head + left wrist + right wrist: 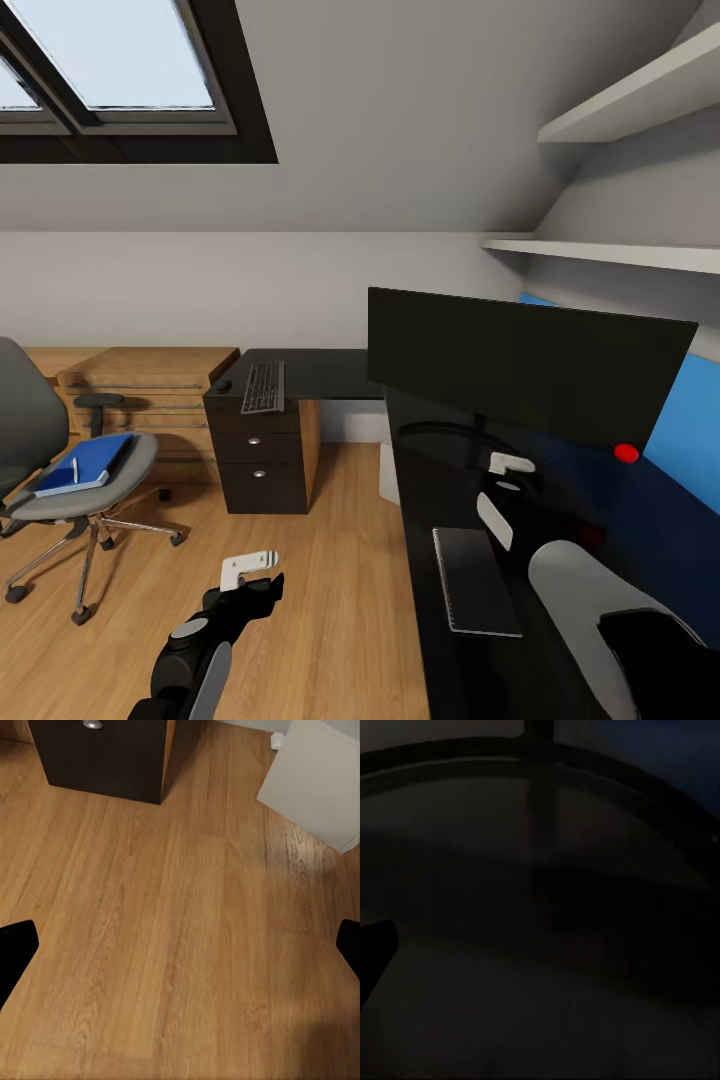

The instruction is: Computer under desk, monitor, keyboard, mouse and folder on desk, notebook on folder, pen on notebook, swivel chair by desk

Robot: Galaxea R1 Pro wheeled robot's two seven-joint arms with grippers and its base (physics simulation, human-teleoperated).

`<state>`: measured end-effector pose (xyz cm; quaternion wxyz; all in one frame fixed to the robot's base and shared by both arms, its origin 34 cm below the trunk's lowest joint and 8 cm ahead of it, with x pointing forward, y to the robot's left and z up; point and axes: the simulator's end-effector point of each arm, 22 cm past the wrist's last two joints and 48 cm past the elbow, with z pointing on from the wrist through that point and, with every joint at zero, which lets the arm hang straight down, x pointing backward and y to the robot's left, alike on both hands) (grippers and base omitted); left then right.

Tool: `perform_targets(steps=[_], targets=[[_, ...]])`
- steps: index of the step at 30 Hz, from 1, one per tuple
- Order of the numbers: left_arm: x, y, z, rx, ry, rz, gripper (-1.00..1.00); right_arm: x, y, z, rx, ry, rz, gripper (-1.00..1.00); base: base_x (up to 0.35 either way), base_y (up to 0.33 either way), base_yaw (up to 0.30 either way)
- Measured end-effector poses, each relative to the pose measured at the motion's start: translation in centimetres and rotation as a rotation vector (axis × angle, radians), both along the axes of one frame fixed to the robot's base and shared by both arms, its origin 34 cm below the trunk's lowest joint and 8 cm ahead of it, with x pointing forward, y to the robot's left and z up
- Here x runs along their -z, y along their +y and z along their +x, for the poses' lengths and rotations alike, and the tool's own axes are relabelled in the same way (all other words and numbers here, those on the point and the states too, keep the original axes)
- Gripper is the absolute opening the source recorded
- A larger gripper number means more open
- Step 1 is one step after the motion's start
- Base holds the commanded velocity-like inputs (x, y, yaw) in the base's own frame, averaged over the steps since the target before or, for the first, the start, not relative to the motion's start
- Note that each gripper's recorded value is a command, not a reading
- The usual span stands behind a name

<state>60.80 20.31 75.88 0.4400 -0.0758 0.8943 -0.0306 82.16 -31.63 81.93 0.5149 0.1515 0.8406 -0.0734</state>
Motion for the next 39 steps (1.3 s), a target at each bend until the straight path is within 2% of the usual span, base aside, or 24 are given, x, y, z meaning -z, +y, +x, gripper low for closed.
perform_targets(steps=[10,15,18,32,39], targets=[[0.1,0.0,0.0,0.0,0.001,0.0,1.0,4.4,2.1,-1.7,-0.057,0.098,0.031,1.0,0.0,0.0,0.0],[0.1,0.0,0.0,0.0,0.002,-0.001,1.0,6.7,2.6,-3.1,-0.08,0.206,0.055,1.0,0.0,0.0,0.0],[0.1,-0.1,0.0,0.0,0.002,-0.001,1.0,7.2,2.7,-3.6,-0.086,0.235,0.059,1.0,0.0,0.0,0.0],[0.1,-0.1,0.0,0.0,0.002,-0.001,1.0,7.9,2.6,-4.1,-0.088,0.273,0.06,1.0,0.0,0.0,0.0],[0.1,-0.1,0.0,0.0,0.002,-0.002,1.0,8.5,2.9,-4.7,-0.097,0.314,0.063,1.0,0.0,0.0,0.0]])
